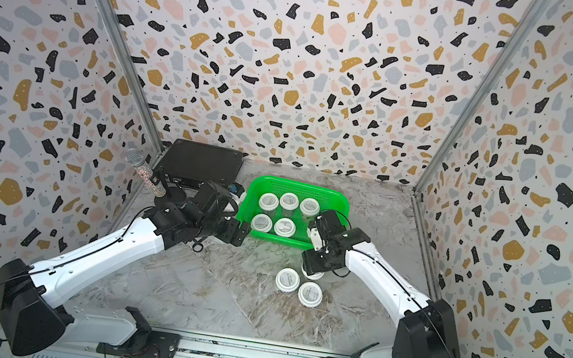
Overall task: Put the yogurt in the basket
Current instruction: Pick up the yogurt from the center of the board, then place the yogurt in the basket.
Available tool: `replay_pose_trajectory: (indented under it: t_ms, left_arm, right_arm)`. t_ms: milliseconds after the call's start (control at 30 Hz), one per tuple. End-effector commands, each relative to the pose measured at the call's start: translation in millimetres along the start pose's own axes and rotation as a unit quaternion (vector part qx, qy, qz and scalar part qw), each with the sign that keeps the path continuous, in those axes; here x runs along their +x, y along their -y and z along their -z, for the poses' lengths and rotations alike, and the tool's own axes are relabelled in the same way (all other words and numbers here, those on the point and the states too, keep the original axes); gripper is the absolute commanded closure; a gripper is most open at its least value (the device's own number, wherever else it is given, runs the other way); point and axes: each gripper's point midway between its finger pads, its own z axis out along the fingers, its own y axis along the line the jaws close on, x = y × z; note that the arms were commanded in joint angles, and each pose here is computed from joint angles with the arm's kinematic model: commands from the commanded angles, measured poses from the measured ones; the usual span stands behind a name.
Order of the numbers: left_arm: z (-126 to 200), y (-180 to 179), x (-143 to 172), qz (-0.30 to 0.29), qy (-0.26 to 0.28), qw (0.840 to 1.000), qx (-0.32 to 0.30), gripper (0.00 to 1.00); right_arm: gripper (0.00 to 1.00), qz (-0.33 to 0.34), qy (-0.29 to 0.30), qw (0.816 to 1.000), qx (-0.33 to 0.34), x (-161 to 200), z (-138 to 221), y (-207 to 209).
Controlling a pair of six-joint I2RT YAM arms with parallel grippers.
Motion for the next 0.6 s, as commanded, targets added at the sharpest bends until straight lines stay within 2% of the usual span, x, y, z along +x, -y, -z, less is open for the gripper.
replay_pose_trajectory:
  t_ms: [0,367,567]
  left_arm:
    - [-1.0,-3.0,-5.1,-0.005,0.009,1.000,-0.006,0.02]
    - [0.3,-3.3,-5.9,-0.005,0.010,1.000,-0.006,0.02]
    - [-0.5,-3.6,-5.2,-0.005,0.009,1.000,-0.007,0.02]
  right_arm:
    - [0.33,0.017,0.051,0.998,-0.034,-19.3,35.8,-17.1]
    - [0.33,0.003,0.151,0.979,-0.135,-71.3,105.7,-28.7]
    - [0.31,-0.019,0.194,0.974,-0.116,-101.3,129.8,-1.2]
